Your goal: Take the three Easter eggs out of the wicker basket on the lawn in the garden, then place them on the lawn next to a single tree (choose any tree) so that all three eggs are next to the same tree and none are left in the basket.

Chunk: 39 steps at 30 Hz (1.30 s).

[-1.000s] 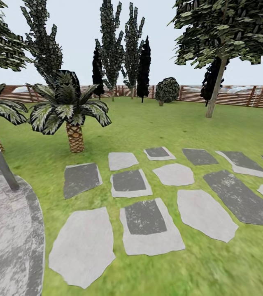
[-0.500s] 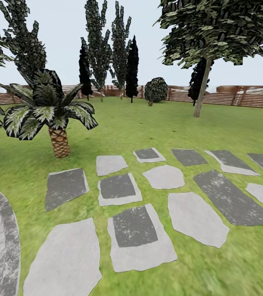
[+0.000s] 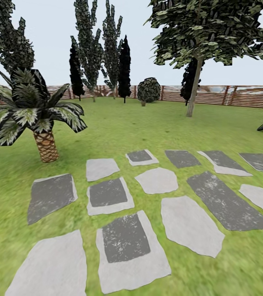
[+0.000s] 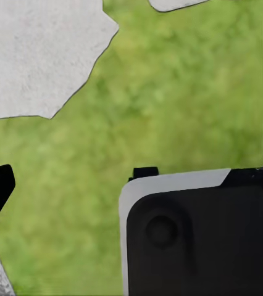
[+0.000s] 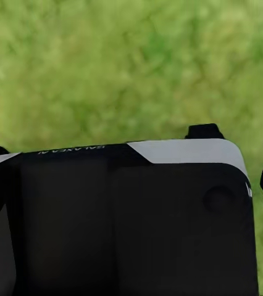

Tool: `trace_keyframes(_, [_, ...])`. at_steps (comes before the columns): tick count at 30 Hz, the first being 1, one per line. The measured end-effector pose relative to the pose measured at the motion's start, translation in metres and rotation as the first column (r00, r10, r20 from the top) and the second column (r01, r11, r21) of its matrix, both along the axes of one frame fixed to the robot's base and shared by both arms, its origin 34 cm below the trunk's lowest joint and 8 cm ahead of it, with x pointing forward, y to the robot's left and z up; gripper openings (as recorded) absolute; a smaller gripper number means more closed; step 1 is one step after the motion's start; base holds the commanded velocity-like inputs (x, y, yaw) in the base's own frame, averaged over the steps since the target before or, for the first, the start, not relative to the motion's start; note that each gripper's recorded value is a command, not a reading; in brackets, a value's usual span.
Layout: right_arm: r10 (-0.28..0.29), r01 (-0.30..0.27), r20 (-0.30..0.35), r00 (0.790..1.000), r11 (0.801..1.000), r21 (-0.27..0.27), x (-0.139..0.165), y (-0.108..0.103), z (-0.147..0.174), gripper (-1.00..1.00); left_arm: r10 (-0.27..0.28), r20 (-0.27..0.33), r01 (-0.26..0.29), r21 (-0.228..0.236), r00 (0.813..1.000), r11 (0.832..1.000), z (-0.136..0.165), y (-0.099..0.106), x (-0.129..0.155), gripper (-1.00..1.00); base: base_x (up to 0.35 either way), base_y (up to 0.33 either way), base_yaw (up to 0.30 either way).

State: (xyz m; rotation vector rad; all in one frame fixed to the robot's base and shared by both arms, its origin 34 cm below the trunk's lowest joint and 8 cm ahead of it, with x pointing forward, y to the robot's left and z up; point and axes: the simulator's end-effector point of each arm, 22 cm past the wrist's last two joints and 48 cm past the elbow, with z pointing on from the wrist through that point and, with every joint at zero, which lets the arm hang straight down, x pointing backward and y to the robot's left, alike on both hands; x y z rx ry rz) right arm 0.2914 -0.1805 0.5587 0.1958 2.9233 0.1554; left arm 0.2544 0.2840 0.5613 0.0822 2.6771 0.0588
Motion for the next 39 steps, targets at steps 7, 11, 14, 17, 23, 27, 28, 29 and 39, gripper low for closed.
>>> trace_keyframes(7, [0.000, 0.000, 0.000, 1.000, 1.000, 0.000, 0.0000, -0.0003, 0.0000, 1.00, 0.000, 0.000, 0.000, 0.000, 1.000, 1.000, 0.0000, 0.0000, 0.0000, 1.00, 0.323, -0.133, -0.024])
trace_keyframes(11, [0.000, 0.000, 0.000, 1.000, 1.000, 0.000, 0.0000, -0.0002, 0.0000, 1.00, 0.000, 0.000, 0.000, 0.000, 1.000, 1.000, 0.0000, 0.0000, 0.0000, 1.00, 0.323, -0.134, -0.005])
trace_keyframes(14, [0.000, 0.000, 0.000, 1.000, 1.000, -0.001, 0.0000, -0.0005, -0.0001, 1.00, -0.001, 0.000, 0.001, 0.000, 1.000, 1.000, 0.0000, 0.0000, 0.0000, 1.00, 0.323, -0.134, -0.002])
trace_keyframes(17, [-0.001, 0.001, 0.000, 1.000, 1.000, -0.001, 0.0000, -0.0007, -0.0001, 1.00, -0.001, 0.000, 0.001, 0.000, 1.000, 1.000, 0.0000, 0.0000, 0.0000, 1.00, 0.323, -0.134, -0.001])
trace_keyframes(23, [-0.001, 0.001, 0.000, 1.000, 1.000, -0.001, 0.0000, -0.0007, -0.0001, 1.00, -0.001, 0.000, 0.001, 0.000, 1.000, 1.000, 0.0000, -0.0001, 0.0000, 1.00, 0.323, -0.134, 0.000])
trace_keyframes(27, [-0.001, 0.001, 0.000, 1.000, 1.000, -0.001, 0.0000, -0.0009, -0.0001, 1.00, -0.001, 0.000, 0.001, 0.000, 1.000, 1.000, 0.0000, -0.0002, 0.0000, 1.00, 0.323, -0.134, 0.000])
trace_keyframes(28, [-0.001, 0.001, 0.000, 1.000, 1.000, -0.001, 0.0001, -0.0009, -0.0001, 1.00, -0.002, 0.000, 0.002, -0.001, 1.000, 1.000, 0.0000, -0.0005, 0.0000, 1.00, 0.323, -0.134, 0.000])
trace_keyframes(29, [-0.002, 0.002, 0.000, 1.000, 1.000, -0.001, 0.0001, -0.0012, -0.0001, 1.00, -0.002, 0.000, 0.002, -0.001, 1.000, 1.000, 0.0000, -0.0007, 0.0000, 1.00, 0.323, -0.134, 0.000])
trace_keyframes(39, [-0.005, 0.005, 0.001, 1.000, 1.000, -0.002, 0.0003, -0.0017, -0.0001, 1.00, -0.002, 0.000, 0.002, -0.001, 1.000, 1.000, 0.0000, -0.0010, 0.0000, 1.00, 0.323, -0.134, 0.000])
